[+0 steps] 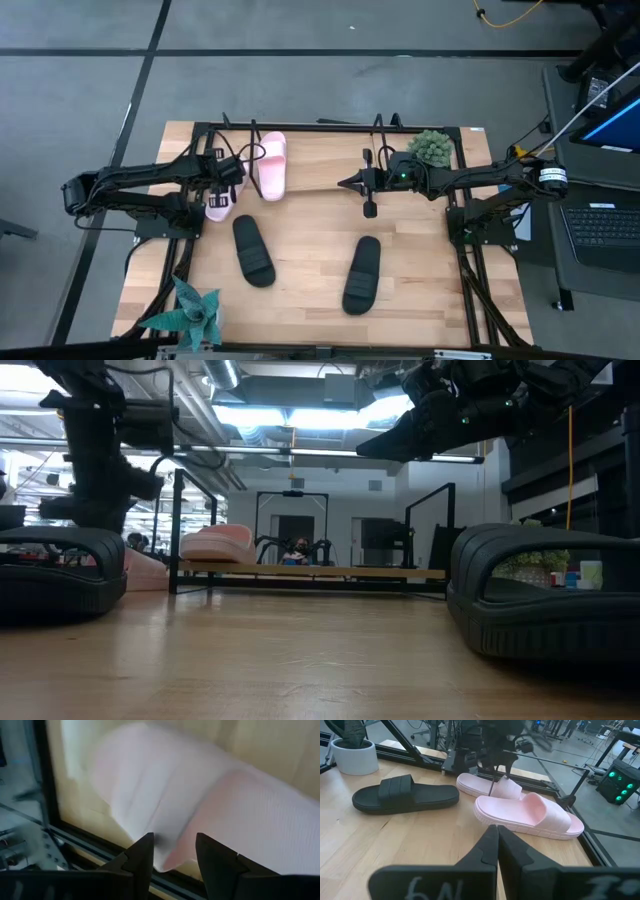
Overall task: Pick and place slides into the shelf
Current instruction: Put the pink slide on the shelf
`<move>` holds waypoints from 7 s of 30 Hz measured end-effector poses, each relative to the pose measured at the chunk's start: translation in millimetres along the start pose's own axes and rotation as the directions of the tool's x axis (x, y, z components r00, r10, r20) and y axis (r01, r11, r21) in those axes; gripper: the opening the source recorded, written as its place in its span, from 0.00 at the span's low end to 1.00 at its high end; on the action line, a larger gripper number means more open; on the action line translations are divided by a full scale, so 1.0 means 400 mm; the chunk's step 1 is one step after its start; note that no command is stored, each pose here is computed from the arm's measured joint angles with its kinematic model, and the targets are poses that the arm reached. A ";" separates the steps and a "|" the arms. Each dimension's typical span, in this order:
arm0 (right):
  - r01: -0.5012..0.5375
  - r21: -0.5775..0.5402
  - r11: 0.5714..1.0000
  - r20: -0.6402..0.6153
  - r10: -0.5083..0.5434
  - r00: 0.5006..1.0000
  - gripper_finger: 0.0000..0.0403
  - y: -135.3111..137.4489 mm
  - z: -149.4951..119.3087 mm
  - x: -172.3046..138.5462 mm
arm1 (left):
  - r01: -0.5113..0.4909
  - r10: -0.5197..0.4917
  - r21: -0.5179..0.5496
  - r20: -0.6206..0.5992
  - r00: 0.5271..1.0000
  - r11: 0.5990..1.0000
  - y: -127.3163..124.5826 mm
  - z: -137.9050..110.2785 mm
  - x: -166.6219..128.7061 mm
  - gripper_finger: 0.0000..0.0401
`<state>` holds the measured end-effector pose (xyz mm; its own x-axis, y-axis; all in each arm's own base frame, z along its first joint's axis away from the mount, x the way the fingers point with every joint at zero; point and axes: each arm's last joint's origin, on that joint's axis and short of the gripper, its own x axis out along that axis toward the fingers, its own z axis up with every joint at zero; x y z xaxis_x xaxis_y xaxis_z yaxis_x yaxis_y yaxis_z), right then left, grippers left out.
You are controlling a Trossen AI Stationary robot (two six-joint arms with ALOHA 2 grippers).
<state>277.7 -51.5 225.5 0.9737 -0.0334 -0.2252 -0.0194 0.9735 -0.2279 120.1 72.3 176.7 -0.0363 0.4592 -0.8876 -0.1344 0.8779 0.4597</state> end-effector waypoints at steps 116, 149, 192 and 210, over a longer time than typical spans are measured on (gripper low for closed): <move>0.008 0.031 0.999 0.017 -0.009 1.000 0.02 -0.002 0.004 0.000 | -0.136 0.427 -0.568 0.419 0.801 0.812 0.202 0.263 -0.382 0.00; 0.004 0.005 1.000 -0.008 -0.004 1.000 0.02 0.000 -0.002 0.000 | 0.001 0.420 -0.725 0.400 0.815 0.689 0.159 0.441 -0.250 0.00; 0.001 0.010 1.000 -0.014 -0.001 1.000 0.02 0.000 -0.003 0.000 | -0.122 0.392 -0.702 0.237 0.889 0.702 0.042 0.492 -0.130 0.00; 0.002 0.013 1.000 -0.014 -0.002 1.000 0.02 0.000 -0.003 0.000 | -0.105 0.360 -0.696 0.230 0.904 0.710 0.029 0.482 -0.109 0.00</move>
<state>277.3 -51.8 224.3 0.9706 -0.0380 -0.2378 -0.0148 0.9762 -0.2164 310.9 88.5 226.5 0.1470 0.7625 -0.6301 -0.7813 0.4802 0.3988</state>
